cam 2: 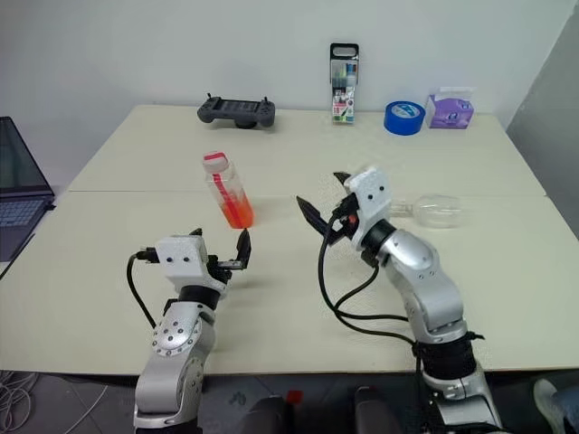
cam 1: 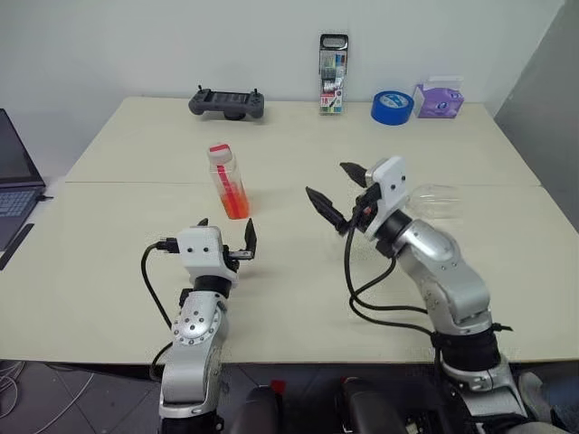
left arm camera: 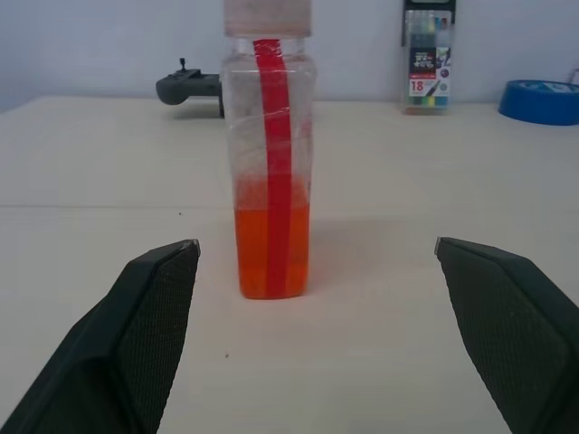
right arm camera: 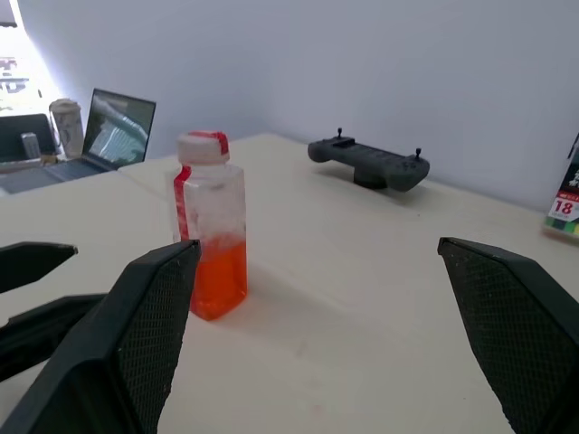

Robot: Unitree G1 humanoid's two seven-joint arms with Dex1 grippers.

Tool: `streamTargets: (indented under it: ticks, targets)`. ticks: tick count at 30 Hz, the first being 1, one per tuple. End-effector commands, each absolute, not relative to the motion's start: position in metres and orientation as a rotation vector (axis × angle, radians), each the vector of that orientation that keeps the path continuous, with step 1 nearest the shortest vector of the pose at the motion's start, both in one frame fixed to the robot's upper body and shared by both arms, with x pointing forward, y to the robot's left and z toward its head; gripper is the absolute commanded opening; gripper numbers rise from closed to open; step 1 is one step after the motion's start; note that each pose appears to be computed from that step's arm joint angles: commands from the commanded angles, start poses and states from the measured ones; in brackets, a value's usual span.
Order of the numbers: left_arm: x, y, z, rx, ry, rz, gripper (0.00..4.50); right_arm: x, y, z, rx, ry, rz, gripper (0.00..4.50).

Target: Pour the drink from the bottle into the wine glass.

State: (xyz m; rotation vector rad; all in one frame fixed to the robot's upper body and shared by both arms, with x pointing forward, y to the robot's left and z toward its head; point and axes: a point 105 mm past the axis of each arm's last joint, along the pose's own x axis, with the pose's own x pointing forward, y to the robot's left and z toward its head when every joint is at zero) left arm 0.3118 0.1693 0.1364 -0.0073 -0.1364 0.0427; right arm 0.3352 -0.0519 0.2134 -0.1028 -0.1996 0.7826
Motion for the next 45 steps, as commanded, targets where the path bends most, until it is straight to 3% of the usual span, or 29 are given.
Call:
streamTargets:
  ticks: [1,13,23,45]
  targets:
    - [0.321,0.18,0.158,0.002,-0.192,0.091,4.46,0.326,-0.045,0.218,-0.142,-0.155,0.914,4.5]
    - [0.368,0.195,0.183,0.054,-0.224,0.133,4.46,0.303,-0.034,0.215,-0.161,-0.066,1.057,4.5]
    - [0.399,0.18,0.199,0.056,-0.267,0.081,4.46,0.303,-0.033,0.223,-0.142,-0.073,1.034,4.5]
    - [0.422,0.173,0.201,0.069,-0.289,0.031,4.46,0.303,-0.029,0.21,-0.121,-0.054,1.009,4.5]
